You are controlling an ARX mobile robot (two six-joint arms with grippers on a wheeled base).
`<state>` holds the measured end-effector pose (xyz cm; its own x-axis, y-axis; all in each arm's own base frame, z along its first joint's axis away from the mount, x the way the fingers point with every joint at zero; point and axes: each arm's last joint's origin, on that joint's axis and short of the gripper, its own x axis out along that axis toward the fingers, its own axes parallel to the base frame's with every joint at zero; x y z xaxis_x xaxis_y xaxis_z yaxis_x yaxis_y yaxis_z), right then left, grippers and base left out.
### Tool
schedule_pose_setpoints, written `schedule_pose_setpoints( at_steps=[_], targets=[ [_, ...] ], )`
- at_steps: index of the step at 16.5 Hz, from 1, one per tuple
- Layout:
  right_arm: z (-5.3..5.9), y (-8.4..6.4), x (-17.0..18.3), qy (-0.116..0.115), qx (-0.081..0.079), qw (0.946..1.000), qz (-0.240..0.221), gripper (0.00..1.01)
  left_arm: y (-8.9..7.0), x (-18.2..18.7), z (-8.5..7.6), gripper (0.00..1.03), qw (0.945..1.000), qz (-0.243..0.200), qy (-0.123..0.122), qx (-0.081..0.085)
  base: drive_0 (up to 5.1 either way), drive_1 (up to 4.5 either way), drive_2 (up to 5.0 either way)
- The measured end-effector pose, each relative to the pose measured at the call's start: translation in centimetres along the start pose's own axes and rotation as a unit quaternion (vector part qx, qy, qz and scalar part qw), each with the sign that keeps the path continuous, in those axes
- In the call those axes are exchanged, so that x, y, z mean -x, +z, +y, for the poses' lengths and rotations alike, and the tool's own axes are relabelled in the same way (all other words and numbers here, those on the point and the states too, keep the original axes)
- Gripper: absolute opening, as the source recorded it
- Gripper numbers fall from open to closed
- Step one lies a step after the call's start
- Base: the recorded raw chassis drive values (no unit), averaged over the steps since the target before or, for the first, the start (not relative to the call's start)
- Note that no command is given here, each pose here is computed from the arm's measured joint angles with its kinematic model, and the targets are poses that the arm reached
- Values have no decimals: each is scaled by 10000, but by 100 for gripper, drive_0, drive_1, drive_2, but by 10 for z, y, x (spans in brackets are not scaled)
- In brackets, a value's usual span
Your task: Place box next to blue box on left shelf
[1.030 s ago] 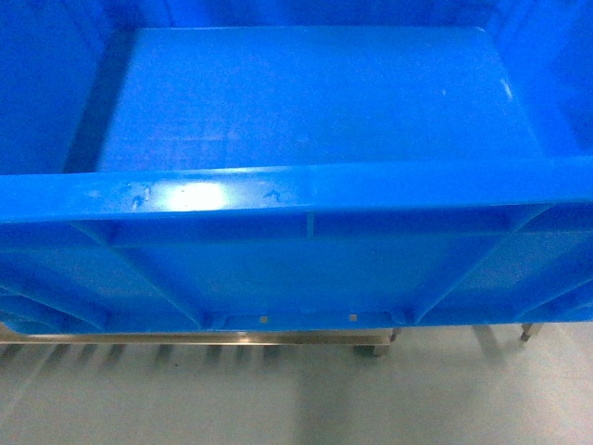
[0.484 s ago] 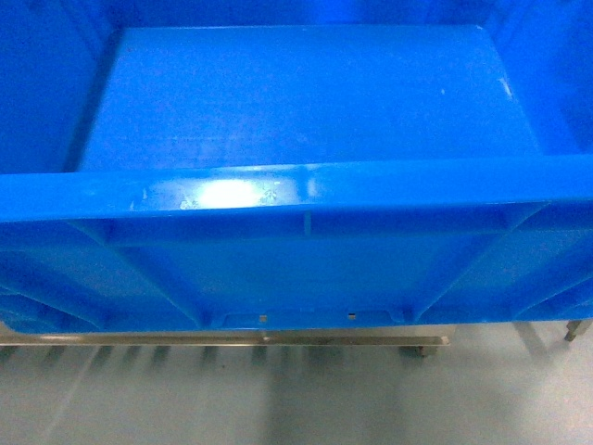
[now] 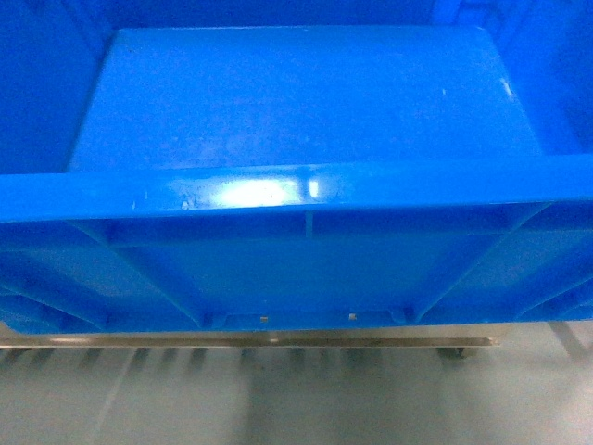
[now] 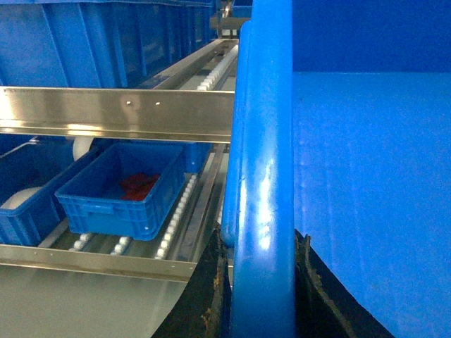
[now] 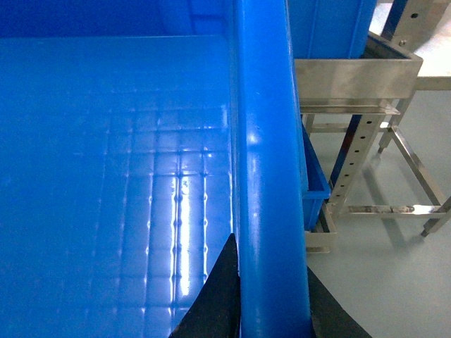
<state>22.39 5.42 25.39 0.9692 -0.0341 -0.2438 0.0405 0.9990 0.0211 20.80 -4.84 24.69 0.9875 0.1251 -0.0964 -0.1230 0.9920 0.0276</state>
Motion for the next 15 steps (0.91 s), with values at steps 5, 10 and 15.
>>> schedule_pose_setpoints(
  at_steps=[5, 10, 15],
  targets=[
    [0, 0, 0, 1, -3, 10000, -11, 8, 0, 0, 0, 16, 10000, -5, 2, 0, -492, 245, 245],
    [0, 0, 0, 1, -3, 10000, -9, 8, 0, 0, 0, 16, 10000, -5, 2, 2, -454, 226, 226],
    [1, 0, 0, 17, 4, 10000, -2, 8, 0, 0, 0, 16, 10000, -5, 13, 1, 0, 0, 0]
  ],
)
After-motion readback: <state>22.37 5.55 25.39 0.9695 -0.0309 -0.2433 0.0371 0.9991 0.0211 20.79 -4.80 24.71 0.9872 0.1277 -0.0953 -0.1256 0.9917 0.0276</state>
